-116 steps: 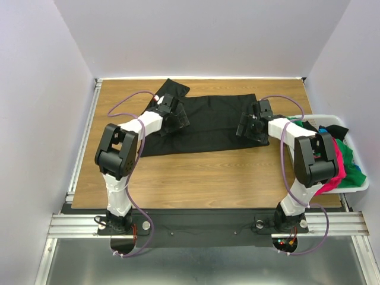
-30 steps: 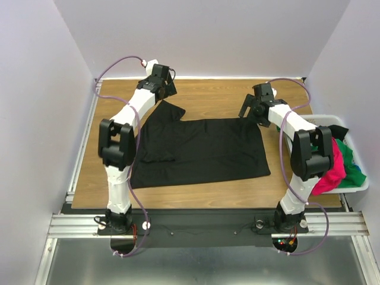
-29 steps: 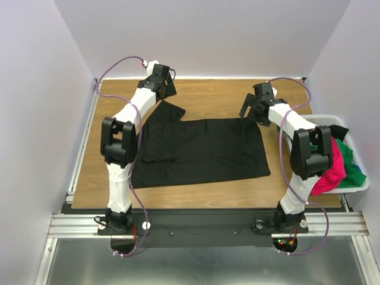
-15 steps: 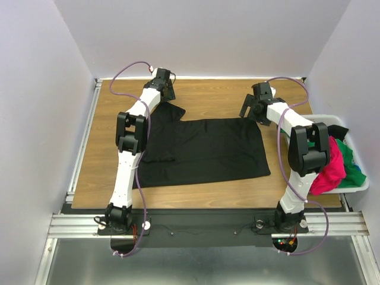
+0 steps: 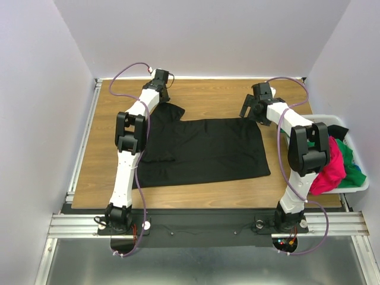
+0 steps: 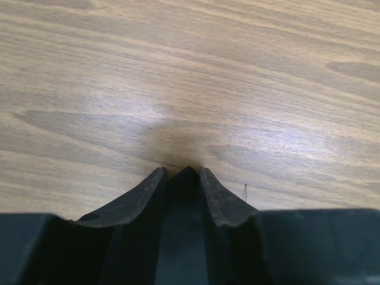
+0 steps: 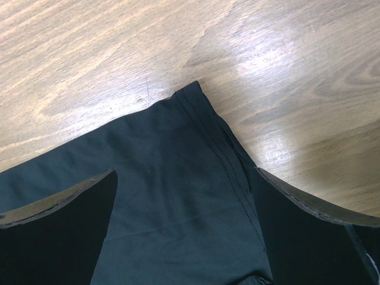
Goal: Fold and stack the t-shirts
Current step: Fold the tshirt
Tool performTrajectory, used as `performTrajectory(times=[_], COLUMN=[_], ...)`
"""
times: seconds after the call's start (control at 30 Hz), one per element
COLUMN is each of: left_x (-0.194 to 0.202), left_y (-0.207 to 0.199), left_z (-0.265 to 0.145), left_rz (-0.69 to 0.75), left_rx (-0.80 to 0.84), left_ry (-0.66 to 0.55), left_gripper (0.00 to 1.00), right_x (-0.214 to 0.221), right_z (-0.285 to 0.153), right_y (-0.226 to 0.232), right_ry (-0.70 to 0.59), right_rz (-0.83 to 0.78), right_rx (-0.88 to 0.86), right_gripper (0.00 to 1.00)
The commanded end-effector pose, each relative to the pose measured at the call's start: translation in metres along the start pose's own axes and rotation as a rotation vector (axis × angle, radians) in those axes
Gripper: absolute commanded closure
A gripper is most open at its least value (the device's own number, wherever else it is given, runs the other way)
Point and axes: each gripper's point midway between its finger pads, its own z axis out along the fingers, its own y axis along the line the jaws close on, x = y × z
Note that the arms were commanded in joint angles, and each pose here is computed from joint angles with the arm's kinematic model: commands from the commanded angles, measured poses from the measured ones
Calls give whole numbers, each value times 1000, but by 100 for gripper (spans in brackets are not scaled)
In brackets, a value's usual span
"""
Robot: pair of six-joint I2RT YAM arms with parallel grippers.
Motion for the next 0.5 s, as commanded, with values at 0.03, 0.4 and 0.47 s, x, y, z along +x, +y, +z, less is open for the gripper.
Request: performTrajectory(times=[0.03, 0.4, 0.47], left_x=[3, -18, -25], left_y=[1, -6, -7], left_z=[-10, -27, -35], left_rz=[6, 38, 40], left_rx=[17, 66, 73], left_ry=[24, -35, -57], left_gripper=[75, 100, 100], right_x=[-16, -14, -13], right_z=[-4, 18, 23], right_y=[-2, -1, 0], right_ry=[-50, -35, -28], right_rz=[15, -17, -20], right_rx=[22, 54, 57], right_gripper=[0, 2, 4])
